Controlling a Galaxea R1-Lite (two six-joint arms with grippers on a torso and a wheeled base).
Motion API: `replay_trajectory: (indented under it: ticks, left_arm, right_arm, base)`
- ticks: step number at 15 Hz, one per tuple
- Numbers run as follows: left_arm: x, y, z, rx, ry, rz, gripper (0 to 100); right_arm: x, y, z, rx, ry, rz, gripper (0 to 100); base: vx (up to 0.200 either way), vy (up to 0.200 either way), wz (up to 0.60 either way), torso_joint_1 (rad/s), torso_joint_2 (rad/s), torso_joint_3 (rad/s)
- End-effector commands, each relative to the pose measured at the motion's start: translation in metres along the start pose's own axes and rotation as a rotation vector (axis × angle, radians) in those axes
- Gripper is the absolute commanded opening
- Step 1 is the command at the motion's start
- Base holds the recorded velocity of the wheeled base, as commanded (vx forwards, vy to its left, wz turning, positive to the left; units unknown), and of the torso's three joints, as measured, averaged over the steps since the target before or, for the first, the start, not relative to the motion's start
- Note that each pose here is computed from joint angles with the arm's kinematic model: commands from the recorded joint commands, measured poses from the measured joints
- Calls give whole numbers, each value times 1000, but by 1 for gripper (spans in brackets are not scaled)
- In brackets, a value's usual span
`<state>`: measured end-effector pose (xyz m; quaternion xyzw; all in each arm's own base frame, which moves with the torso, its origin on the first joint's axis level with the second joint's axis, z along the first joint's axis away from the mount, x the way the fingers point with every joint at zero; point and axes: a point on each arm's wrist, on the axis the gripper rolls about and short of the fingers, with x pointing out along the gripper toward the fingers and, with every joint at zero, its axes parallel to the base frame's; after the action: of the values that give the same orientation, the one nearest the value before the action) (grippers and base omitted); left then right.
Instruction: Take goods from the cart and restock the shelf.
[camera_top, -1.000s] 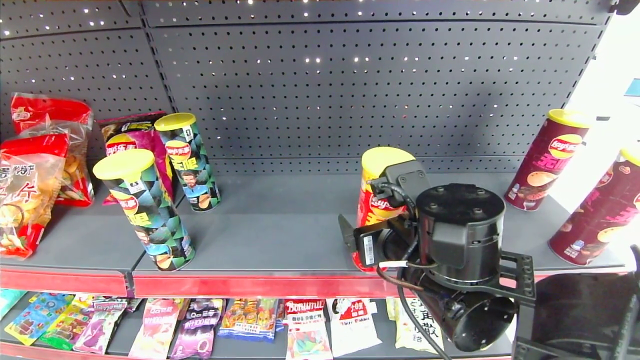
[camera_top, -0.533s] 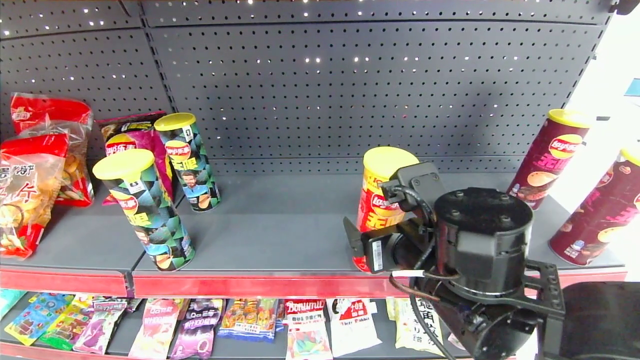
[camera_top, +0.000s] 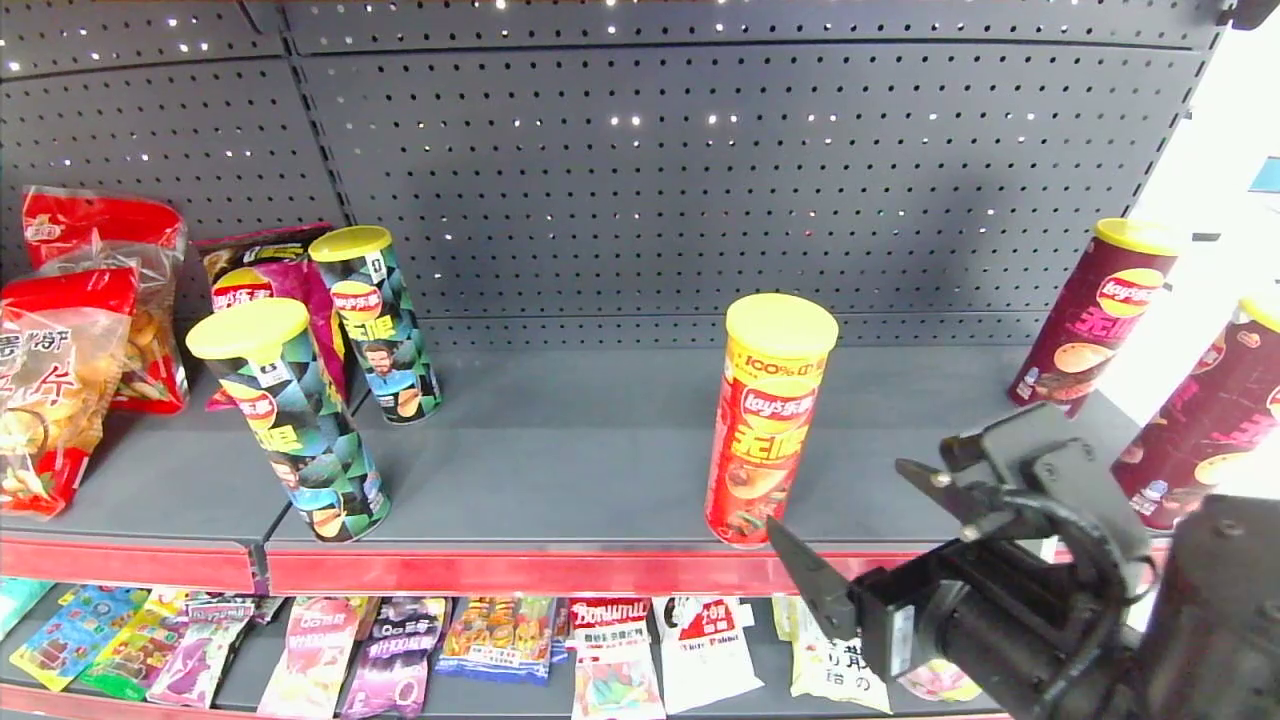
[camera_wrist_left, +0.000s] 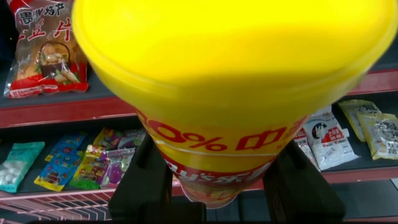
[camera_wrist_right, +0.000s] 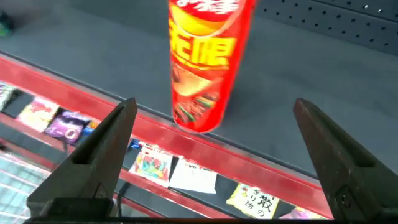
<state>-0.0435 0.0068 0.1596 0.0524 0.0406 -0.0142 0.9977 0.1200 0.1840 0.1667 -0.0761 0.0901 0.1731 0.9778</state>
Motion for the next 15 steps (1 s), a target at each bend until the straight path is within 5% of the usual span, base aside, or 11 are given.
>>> replay_trajectory:
  ticks: [1,4,6,8,10,13,15]
  left_arm:
    - [4,0,2,3,23,-1,0]
    - [4,0,2,23,22,-12,0]
    - [4,-1,4,23,15,-49,0]
    - [4,-2,6,22,5,-112,0]
    - [4,-4,10,13,-27,-201,0]
    - [3,-5,18,-28,-68,-284,0]
    - [3,-4,29,-56,-75,-289,0]
  right_arm:
    - [-20,-50,4,66,-58,-31,100]
    - [-32,-107,-15,22,-60,35,100]
    - [-57,-124,-27,-28,-113,95,100]
    - [-84,-126,-47,-64,-125,50,100]
    - [-117,-132,-55,-56,-108,-132,100]
    - [-172,-128,-71,-41,-50,-275,100]
    - [-205,-117,-104,-24,28,-337,100]
  base:
    - [0,0,0,0,0,0]
    - [0,0,0,0,0,0]
    - [0,0,0,0,0,0]
    - [0,0,0,0,0,0]
    - [0,0,0,0,0,0]
    - [0,0,0,0,0,0]
    - [0,0,0,0,0,0]
